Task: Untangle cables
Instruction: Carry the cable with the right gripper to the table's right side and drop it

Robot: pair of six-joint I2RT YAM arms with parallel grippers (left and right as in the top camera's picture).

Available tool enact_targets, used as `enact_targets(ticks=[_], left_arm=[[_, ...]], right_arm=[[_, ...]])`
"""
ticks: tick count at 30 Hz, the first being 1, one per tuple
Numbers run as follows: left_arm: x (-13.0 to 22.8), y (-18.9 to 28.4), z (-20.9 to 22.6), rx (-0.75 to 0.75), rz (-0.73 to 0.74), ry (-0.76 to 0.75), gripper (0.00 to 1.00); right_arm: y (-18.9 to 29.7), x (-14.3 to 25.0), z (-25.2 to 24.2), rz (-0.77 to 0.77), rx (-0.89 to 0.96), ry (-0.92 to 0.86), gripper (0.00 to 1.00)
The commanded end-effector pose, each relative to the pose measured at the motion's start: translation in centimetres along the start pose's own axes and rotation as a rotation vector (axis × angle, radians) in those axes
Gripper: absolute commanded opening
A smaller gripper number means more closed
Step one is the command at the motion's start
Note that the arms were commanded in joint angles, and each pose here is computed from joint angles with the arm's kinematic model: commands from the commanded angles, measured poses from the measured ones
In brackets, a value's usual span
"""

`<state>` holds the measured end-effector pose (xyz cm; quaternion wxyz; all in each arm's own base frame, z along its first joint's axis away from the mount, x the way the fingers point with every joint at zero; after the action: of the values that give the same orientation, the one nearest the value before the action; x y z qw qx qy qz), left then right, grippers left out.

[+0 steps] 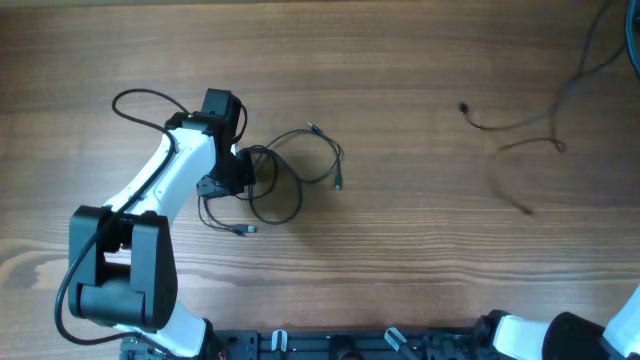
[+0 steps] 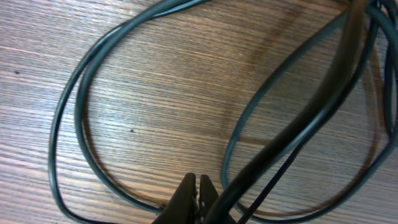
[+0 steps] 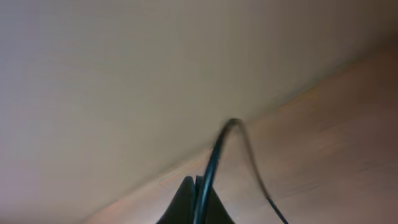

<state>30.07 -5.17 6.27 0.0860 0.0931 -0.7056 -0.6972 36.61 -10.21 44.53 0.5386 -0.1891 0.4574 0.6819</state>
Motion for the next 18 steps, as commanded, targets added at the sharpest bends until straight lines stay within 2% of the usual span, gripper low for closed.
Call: enact_targets(ticks=[1,3,6,8,12,14,18], left_arm=[[0.2,-0.3,-0.3,0.022,0.020,0.013,0.04],[0.2,-0.3,-0.3,0.022,0.020,0.013,0.04],[0.2,-0.3,-0.3,0.022,0.020,0.013,0.04],[0.2,-0.3,-0.3,0.022,0.020,0.013,0.04],[0.2,-0.3,-0.3,0.022,0.020,0.013,0.04],[0.2,-0.3,-0.3,0.022,0.021,0.013,0.04],[0.2,-0.3,-0.3,0.022,0.021,0.013,0.04]], right_arm=[[-2.2,1.2,-7.8,0.058,0.424,0.067,0.04],[-3.2,2.1,-9.7,0.120,0.465,0.039,0.05],[-3.4,2.0,-11.7,0.128,0.507,0.003,0.04],[-2.6,0.6,-13.3,0.062,0.532,-0.071,0.04],[-0.6,-3.6,-13.8,-0.091,0.462,-0.135,0.04],[-0.2,-5.1,-12.7,-0.136,0.392,-0.115,0.04],[0.0,-6.1,-12.0,-0.171,0.372,-0.071,0.04]])
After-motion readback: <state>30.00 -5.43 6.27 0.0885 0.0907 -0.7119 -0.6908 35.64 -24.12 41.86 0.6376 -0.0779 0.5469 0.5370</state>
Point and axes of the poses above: each gripper's point midway between its finger pads, its own y axis back along the fingers, its own z axis along the line the jaws close on, x = y × z, the point moved 3 cm from there along y, back along the fingers, and after that the axes turned 2 degrees about y, right-handed, at the moved point
